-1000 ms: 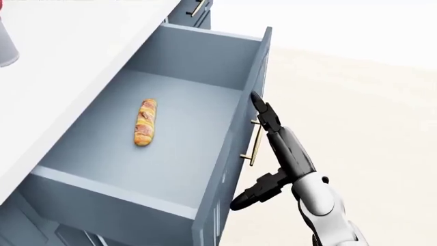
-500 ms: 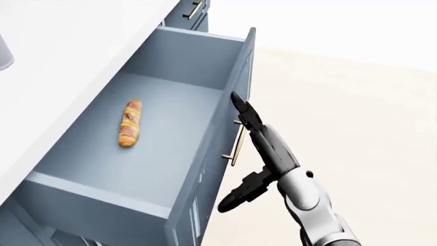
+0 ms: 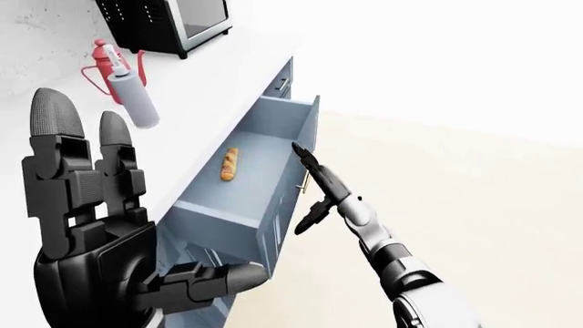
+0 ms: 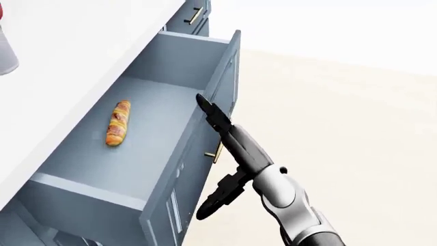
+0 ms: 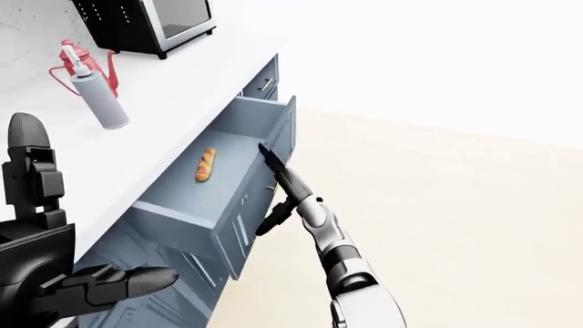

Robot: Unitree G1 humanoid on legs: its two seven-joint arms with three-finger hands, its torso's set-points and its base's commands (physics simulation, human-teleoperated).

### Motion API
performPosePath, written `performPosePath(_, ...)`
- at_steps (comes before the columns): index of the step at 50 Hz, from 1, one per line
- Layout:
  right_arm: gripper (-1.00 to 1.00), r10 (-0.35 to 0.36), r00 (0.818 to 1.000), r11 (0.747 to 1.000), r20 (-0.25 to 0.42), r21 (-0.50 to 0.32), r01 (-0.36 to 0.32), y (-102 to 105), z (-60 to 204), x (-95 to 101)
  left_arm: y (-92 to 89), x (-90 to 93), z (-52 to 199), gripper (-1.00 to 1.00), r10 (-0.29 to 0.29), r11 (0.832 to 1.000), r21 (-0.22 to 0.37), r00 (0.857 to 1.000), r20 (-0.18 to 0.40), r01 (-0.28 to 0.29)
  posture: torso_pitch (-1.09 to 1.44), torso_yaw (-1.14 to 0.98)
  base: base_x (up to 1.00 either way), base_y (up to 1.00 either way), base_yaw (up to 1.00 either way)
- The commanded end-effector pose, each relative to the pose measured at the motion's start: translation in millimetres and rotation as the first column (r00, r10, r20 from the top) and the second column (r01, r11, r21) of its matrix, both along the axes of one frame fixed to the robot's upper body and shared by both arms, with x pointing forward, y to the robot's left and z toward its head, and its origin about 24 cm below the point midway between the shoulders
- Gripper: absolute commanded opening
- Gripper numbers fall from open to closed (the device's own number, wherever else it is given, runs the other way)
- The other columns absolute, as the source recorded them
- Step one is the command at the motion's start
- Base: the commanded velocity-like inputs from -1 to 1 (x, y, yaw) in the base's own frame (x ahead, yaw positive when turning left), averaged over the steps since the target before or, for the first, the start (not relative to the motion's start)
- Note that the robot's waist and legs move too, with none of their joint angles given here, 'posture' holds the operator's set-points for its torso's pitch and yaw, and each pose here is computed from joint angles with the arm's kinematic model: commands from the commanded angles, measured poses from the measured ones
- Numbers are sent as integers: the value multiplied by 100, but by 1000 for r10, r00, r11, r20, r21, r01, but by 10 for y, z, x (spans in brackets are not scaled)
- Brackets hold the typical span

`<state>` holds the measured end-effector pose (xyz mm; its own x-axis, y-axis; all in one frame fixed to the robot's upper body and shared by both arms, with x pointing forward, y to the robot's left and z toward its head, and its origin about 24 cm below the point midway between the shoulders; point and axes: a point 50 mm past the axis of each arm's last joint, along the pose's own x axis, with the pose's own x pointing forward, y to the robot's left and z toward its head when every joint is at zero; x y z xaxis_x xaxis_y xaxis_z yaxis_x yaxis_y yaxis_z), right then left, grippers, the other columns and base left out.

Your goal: Close the right drawer.

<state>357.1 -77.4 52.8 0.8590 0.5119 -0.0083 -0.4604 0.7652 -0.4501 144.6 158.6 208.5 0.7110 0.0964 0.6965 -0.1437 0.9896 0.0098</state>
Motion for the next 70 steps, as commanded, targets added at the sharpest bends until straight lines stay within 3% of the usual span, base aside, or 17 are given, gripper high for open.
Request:
performPosePath(1,100,91,992,996,90,-11,-90,155,202,28,-2,-64,83,100,-1,1000,3,998,63,0,0,0,0,0,0)
performPosePath(11,100,94,990,996,106,-6,-94,179,294,68,2,-67,83,100,1,1000,2,998,64,-1,0,0,0,0,0)
performPosePath(15,100,45,987,999,153,4,-46,28,473,124,0,-68,81,100,0,1000,2,998,63,0,0,0,0,0,0)
performPosePath(19,100,-54,976,998,212,29,49,-289,732,97,-5,-65,80,100,-2,1000,3,998,62,2,0,0,0,0,0)
performPosePath(24,100,-130,962,991,241,55,120,-527,833,-23,-9,-67,79,100,-2,1000,4,998,62,2,0,0,0,0,0)
performPosePath(28,100,-210,935,977,284,93,191,-747,999,-200,-1,-63,81,100,-2,1000,1,998,61,2,0,0,0,0,0)
performPosePath(33,100,-274,903,961,331,138,241,-893,1098,-625,-16,-67,76,100,-5,1000,5,998,59,4,0,0,0,0,0)
performPosePath(39,100,-380,830,920,409,256,296,-1005,1173,-1147,-20,-71,73,100,-6,1000,5,998,59,5,0,0,0,0,0)
performPosePath(44,100,-459,773,878,437,357,319,-1073,1131,-1374,-25,-68,72,100,-6,1000,6,998,57,6,0,0,0,0,0)
performPosePath(48,100,-574,667,810,476,453,374,-1217,1210,-1483,-28,-64,73,100,-7,1000,7,998,56,7,0,0,0,0,0)
performPosePath(49,100,-615,631,779,473,488,394,-1280,1232,-1504,-30,-63,73,100,-8,1000,7,998,55,8,0,0,0,0,0)
performPosePath(51,100,-651,589,752,479,514,413,-1341,1258,-1540,-35,-64,71,100,-9,1000,8,998,54,9,0,0,0,0,0)
performPosePath(55,100,-773,436,634,460,573,519,-1578,1274,-1611,-48,-64,70,100,-12,1000,11,999,53,11,0,0,0,0,0)
performPosePath(56,100,-779,431,626,454,577,525,-1596,1265,-1611,-48,-63,70,100,-12,1000,11,999,53,11,0,0,0,0,0)
performPosePath(58,100,-806,393,591,442,600,539,-1656,1274,-1645,-48,-64,72,100,-12,1000,12,998,55,11,0,0,0,0,0)
performPosePath(63,100,-815,383,579,434,605,546,-1681,1265,-1654,-54,-66,67,100,-14,1000,13,999,52,13,0,0,0,0,0)
performPosePath(70,100,-808,414,589,420,601,540,-1654,1227,-1612,-80,-32,80,100,-26,999,20,999,42,25,0,0,0,0,0)
